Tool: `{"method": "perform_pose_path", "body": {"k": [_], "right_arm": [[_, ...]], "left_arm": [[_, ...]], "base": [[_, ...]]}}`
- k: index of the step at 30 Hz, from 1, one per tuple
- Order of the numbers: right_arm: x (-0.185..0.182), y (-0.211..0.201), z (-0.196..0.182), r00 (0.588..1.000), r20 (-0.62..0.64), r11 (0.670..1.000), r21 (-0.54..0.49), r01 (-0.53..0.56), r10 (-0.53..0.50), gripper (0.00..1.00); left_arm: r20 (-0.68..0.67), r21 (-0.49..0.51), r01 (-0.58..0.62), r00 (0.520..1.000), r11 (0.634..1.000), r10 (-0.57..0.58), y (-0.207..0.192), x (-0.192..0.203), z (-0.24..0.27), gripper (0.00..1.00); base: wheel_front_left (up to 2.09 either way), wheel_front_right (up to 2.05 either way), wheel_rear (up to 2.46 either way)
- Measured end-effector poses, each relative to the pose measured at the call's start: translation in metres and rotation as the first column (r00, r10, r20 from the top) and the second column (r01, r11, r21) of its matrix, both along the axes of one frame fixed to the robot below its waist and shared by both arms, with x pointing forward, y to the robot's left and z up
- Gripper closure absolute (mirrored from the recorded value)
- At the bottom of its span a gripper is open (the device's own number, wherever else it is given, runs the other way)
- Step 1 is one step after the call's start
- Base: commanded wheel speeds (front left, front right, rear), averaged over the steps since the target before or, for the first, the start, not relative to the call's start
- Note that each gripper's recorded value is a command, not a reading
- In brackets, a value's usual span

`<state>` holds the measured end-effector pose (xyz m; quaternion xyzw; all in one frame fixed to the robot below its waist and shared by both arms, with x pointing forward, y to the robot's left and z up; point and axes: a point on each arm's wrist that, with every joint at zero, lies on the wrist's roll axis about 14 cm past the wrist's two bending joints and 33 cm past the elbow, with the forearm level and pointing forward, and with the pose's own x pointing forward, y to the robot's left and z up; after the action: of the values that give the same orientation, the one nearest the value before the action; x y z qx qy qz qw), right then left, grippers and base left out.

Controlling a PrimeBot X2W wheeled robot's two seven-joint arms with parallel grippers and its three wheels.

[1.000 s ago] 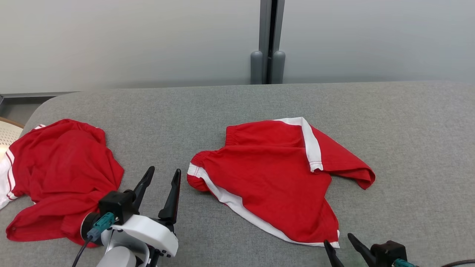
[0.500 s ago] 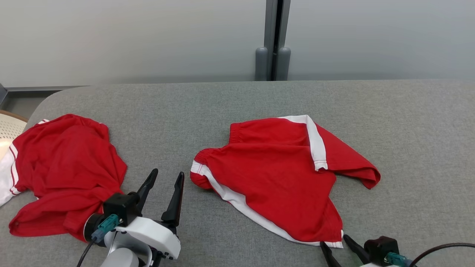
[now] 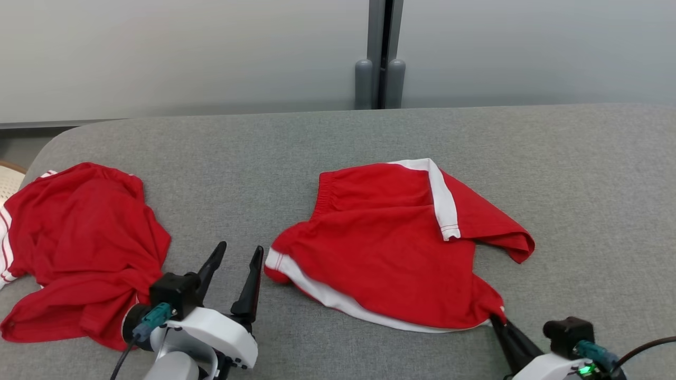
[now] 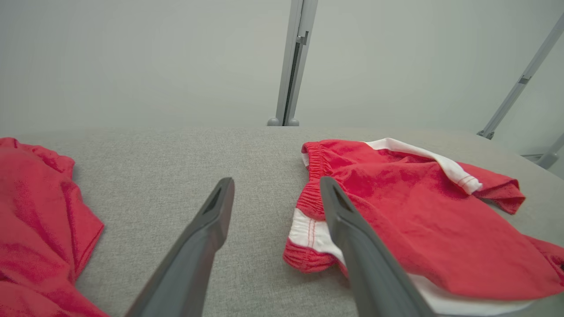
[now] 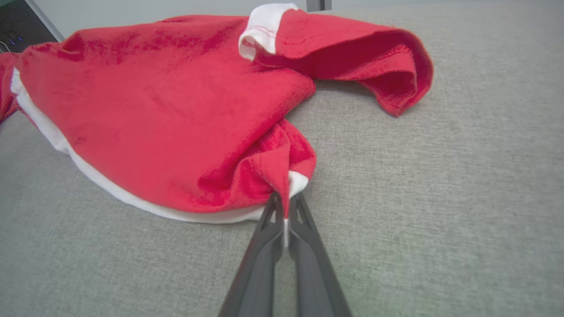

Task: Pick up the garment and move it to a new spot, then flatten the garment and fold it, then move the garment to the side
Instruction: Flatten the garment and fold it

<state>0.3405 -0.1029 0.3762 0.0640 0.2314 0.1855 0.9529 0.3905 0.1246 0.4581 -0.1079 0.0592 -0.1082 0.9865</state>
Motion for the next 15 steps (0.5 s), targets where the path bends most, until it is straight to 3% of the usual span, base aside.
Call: {"method": "perform_pose_path", "body": {"k": [7,15], "right_arm": [[0.011,-0.025,0.012,0.997,0.037,0.998,-0.006,0.064,-0.063,1.0],[0.017,-0.028,0.017,0.996,0.047,0.997,-0.007,0.071,-0.071,1.0]], "left_arm": [[-0.062,-0.016,0.122,0.991,0.992,-0.122,-0.032,-0.01,-0.015,0.0],[-0.12,-0.035,0.178,0.976,0.983,-0.181,-0.045,-0.021,-0.028,0.0]], "base": [[0.0,0.0,0.0],[0.0,0.0,0.0]]}}
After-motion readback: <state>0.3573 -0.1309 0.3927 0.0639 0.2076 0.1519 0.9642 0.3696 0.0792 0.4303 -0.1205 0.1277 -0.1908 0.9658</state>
